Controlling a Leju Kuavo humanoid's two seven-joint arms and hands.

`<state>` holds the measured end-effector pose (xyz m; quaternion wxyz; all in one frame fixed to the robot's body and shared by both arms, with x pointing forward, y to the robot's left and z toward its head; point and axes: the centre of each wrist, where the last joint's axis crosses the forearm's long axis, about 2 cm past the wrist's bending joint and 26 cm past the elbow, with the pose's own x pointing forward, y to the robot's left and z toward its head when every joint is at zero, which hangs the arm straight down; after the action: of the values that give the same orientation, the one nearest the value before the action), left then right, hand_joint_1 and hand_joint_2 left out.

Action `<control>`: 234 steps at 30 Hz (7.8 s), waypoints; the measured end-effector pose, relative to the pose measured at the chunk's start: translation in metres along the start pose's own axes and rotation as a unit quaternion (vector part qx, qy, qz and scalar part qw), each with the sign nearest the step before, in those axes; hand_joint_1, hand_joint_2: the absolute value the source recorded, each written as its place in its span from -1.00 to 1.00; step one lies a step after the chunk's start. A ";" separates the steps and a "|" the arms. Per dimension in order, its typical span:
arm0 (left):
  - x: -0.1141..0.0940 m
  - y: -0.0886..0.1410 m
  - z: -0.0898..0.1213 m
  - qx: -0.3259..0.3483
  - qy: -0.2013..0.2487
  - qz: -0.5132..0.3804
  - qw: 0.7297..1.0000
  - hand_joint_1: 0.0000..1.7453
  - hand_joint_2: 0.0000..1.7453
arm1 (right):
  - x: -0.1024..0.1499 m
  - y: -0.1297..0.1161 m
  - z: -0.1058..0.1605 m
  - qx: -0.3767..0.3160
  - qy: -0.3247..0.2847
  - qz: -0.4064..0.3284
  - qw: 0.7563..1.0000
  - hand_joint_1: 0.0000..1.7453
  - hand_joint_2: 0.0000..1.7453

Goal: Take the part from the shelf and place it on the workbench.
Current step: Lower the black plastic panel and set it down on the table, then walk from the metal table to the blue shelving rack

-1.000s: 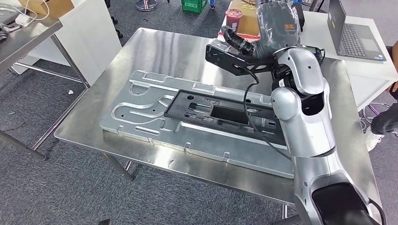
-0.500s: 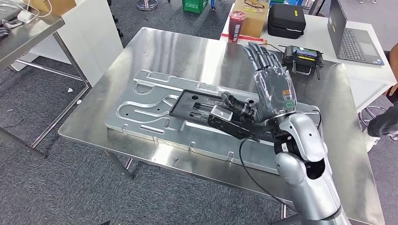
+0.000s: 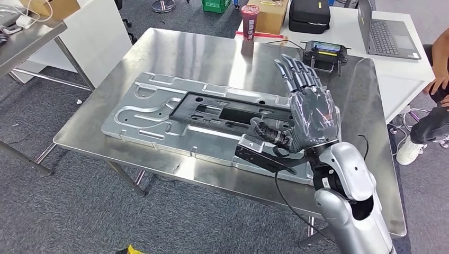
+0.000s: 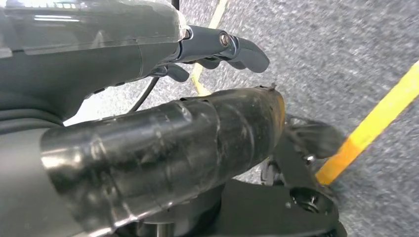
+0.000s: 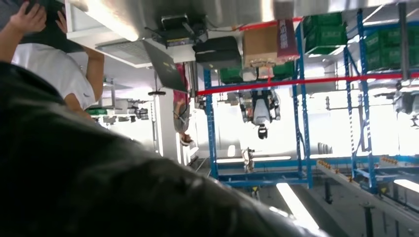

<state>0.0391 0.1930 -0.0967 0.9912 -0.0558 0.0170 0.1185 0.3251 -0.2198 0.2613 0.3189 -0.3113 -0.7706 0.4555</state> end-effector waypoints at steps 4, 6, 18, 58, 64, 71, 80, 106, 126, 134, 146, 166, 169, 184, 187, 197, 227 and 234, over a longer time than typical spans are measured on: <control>0.004 0.000 0.001 -0.001 -0.002 0.003 1.000 -1.00 -1.00 | 0.004 0.003 0.007 0.003 -0.010 0.000 1.000 -1.00 -1.00; 0.004 0.000 0.001 -0.003 -0.002 0.005 1.000 -1.00 -1.00 | 0.011 0.010 0.020 0.005 -0.023 0.007 1.000 -1.00 -1.00; -0.002 -0.005 0.003 -0.004 0.013 -0.091 0.996 -1.00 -1.00 | 0.080 0.053 0.113 0.077 -0.101 -0.009 0.992 -1.00 -1.00; -0.003 -0.017 0.006 -0.009 -0.046 -0.090 0.995 -1.00 1.00 | -0.042 0.196 0.381 0.280 0.514 -0.193 0.788 -1.00 1.00; -0.010 -0.022 0.006 -0.005 -0.013 -0.089 0.996 -1.00 1.00 | -0.025 0.216 0.424 0.332 0.708 -0.225 0.581 -1.00 1.00; -0.008 -0.024 0.010 -0.007 -0.038 -0.058 0.998 -1.00 -1.00 | 0.001 0.228 0.433 0.341 0.728 -0.296 0.517 -1.00 1.00; -0.006 -0.028 0.011 -0.015 -0.054 -0.018 0.998 -1.00 -1.00 | 0.026 0.245 0.413 0.348 0.659 -0.358 0.563 -1.00 1.00; -0.002 -0.029 0.013 -0.020 -0.070 0.035 0.997 -1.00 -1.00 | 0.050 0.259 0.392 0.371 0.635 -0.418 0.534 -1.00 -1.00; -0.002 -0.029 0.013 -0.017 -0.063 0.011 0.998 -1.00 -1.00 | 0.061 0.263 0.391 0.395 0.624 -0.432 0.518 -1.00 -1.00; -0.002 -0.030 0.012 -0.025 -0.072 0.032 0.997 -1.00 -1.00 | 0.064 0.266 0.384 0.396 0.607 -0.433 0.536 -1.00 -1.00; -0.002 -0.032 0.012 -0.041 -0.066 0.011 0.997 -1.00 -1.00 | 0.066 0.264 0.390 0.397 0.608 -0.431 0.535 -1.00 -1.00; -0.008 0.022 0.070 0.342 -0.149 0.069 0.925 -1.00 -1.00 | -0.034 0.197 0.465 0.195 0.770 -0.292 0.532 -1.00 -1.00; -0.003 0.033 0.083 0.360 -0.178 0.084 0.912 -1.00 -1.00 | -0.042 0.185 0.478 0.168 0.791 -0.272 0.521 -1.00 -1.00; 0.003 0.029 0.094 0.332 -0.190 0.128 0.915 -1.00 -1.00 | -0.060 0.167 0.487 0.159 0.791 -0.251 0.535 -1.00 -1.00; 0.003 0.029 0.094 0.331 -0.190 0.128 0.915 -1.00 -1.00 | -0.060 0.166 0.488 0.158 0.792 -0.252 0.533 -1.00 -1.00; 0.004 0.029 0.096 0.331 -0.193 0.131 0.914 -1.00 -1.00 | -0.064 0.169 0.481 0.155 0.786 -0.256 0.541 -1.00 -1.00; 0.017 0.014 0.092 0.242 -0.175 0.207 0.932 -1.00 -1.00 | -0.009 0.217 0.447 0.258 0.680 -0.372 0.576 -1.00 -1.00; 0.016 0.013 0.091 0.243 -0.175 0.203 0.932 -1.00 -1.00 | -0.009 0.212 0.460 0.255 0.696 -0.366 0.562 -1.00 -1.00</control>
<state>0.0539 0.2195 -0.0080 0.9165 0.2129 -0.1180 0.3174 0.0142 -0.3756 -0.1066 0.9620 -0.1287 -0.2091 0.1192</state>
